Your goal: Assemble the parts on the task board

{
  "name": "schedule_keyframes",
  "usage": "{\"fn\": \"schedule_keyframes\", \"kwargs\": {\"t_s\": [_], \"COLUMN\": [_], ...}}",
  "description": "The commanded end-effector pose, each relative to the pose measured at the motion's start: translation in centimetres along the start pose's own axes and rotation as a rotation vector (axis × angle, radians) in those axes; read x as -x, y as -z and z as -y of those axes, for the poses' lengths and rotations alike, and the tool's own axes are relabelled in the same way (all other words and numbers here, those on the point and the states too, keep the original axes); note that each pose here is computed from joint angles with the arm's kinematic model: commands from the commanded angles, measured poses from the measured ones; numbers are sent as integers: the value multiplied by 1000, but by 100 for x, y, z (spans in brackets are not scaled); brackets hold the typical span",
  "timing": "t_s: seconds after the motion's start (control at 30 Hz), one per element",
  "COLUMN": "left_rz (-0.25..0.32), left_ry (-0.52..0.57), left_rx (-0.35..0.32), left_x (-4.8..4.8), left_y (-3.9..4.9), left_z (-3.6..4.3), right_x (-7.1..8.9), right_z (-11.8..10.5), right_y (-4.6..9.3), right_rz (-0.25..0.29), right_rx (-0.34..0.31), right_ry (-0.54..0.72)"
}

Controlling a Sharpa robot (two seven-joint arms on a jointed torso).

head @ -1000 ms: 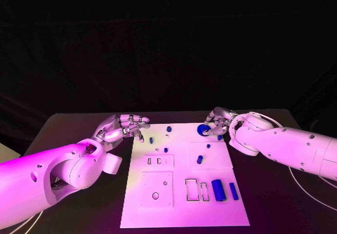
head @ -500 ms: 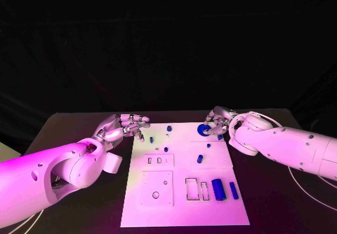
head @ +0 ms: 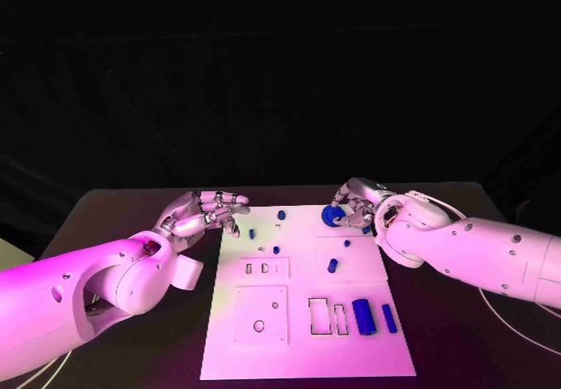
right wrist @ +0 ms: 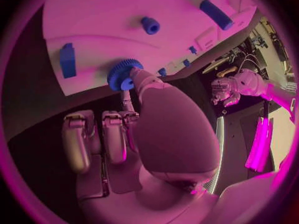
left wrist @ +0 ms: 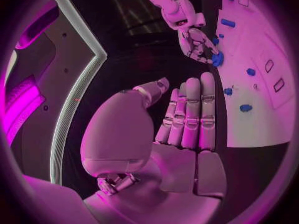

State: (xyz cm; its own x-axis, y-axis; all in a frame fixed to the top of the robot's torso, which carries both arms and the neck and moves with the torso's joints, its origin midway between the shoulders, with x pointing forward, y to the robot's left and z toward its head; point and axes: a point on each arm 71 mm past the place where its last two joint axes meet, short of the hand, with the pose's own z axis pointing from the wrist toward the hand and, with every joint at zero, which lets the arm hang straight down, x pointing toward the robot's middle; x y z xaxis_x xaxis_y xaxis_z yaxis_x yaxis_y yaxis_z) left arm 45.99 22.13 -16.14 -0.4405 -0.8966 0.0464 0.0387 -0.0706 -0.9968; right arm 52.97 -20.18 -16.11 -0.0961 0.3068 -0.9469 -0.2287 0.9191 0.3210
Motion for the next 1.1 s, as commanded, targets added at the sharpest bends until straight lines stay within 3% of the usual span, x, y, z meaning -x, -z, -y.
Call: {"fn": "schedule_keyframes", "kwargs": {"t_s": [0.03,0.4,0.67,1.1], "left_rz": [-21,-28,-32,-38], "left_ry": [5,8,10,11], "left_rx": [-7,-7,-6,-5], "left_x": [-25,-47,-59,-74], "left_y": [-9,-18,-24,-34], "left_z": [15,13,11,8], "right_x": [33,-84,-209,-427], "right_z": [-192,-803,-974,-1073], "right_y": [61,123,46,-74], "right_rz": [76,88,77,46], "right_rx": [79,225,237,238], "right_ry": [23,38,53,63]}}
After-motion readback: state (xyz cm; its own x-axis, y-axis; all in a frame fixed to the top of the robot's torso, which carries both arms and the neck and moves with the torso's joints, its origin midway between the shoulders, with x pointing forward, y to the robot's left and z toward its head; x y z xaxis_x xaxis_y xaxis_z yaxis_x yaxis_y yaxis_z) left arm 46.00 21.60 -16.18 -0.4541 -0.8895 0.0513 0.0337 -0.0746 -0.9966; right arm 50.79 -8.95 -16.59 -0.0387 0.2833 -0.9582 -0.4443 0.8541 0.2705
